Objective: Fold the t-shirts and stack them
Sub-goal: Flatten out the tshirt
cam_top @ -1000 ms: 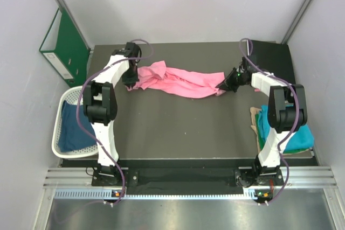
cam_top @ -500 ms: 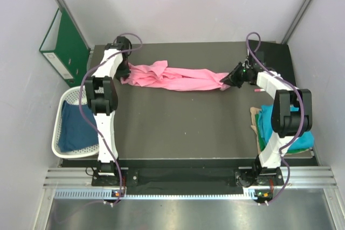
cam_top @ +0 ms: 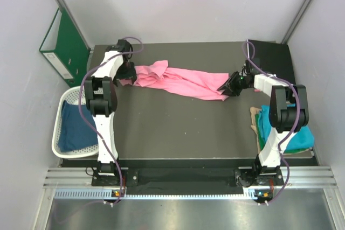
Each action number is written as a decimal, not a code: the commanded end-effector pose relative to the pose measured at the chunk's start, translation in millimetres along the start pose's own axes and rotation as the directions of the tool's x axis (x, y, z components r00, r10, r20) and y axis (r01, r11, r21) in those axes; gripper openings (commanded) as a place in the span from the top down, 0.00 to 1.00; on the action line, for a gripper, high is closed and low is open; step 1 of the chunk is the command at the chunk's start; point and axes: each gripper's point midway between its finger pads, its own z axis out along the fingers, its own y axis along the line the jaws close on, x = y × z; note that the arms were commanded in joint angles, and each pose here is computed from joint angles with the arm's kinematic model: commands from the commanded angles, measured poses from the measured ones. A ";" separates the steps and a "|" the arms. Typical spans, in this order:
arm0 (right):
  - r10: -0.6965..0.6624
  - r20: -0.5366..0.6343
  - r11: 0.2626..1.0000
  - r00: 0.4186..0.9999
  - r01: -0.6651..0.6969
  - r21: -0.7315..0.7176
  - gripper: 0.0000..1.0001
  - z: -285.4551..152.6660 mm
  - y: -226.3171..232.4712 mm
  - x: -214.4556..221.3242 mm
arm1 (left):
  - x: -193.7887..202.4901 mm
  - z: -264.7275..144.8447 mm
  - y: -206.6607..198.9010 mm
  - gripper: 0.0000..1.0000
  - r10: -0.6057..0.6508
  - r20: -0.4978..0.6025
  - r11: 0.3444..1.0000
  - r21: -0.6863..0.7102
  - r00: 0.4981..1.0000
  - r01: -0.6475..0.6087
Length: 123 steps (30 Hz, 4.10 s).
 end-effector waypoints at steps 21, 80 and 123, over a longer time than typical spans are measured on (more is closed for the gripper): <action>-0.066 0.111 0.994 0.992 0.074 -0.075 1.00 -25.2 52.2 -32.9 | -24.0 -54.7 -31.9 0.18 -0.005 0.113 0.982 0.190 0.994 -0.016; -0.036 0.087 0.997 0.996 0.042 -0.066 1.00 -8.7 32.5 -27.7 | -13.3 -78.1 -188.7 0.34 -0.083 0.020 0.765 0.642 0.996 0.051; -0.410 0.833 0.760 0.371 0.644 0.086 1.00 -381.2 195.7 19.1 | -37.9 -490.6 47.8 1.00 -0.504 0.701 0.720 0.664 0.505 -0.202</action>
